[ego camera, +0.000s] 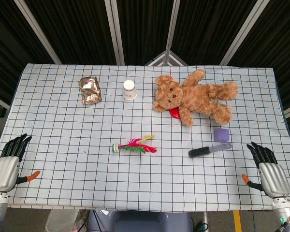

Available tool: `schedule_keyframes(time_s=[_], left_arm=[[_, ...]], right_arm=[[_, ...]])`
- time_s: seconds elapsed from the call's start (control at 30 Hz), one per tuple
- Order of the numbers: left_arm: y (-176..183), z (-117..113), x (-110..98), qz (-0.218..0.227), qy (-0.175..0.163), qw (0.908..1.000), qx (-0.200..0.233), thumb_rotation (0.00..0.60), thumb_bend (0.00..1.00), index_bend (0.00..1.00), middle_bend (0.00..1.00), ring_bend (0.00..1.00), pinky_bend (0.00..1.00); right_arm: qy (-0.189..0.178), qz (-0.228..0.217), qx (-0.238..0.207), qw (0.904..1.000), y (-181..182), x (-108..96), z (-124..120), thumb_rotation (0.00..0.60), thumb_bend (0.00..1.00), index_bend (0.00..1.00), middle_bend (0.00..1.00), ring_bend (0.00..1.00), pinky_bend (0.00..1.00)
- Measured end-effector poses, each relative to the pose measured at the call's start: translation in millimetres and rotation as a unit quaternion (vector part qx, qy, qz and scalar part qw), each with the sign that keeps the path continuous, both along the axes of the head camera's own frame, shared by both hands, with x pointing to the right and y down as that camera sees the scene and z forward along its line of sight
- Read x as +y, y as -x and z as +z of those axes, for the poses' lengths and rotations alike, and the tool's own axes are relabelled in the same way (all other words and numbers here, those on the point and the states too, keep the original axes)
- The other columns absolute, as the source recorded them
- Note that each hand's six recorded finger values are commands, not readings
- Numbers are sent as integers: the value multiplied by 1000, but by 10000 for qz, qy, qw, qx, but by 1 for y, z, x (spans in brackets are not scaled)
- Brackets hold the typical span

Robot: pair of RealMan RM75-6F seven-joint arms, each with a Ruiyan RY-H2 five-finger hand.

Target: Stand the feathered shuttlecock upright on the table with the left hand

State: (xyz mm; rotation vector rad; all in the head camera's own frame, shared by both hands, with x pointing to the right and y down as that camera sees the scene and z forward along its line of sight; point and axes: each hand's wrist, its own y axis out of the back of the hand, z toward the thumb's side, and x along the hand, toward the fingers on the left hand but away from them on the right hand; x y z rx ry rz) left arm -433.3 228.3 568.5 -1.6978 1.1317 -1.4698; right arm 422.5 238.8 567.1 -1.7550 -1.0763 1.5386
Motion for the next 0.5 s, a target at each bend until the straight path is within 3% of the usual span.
schedule_keyframes(time_s=[0.5], left_arm=[[-3,1,0,103,-19,9999,-21,600,36,0,0,0,0]], right_arm=[[0,-10,-7,10000,1,1,-1,600,341,0,0,0,0]])
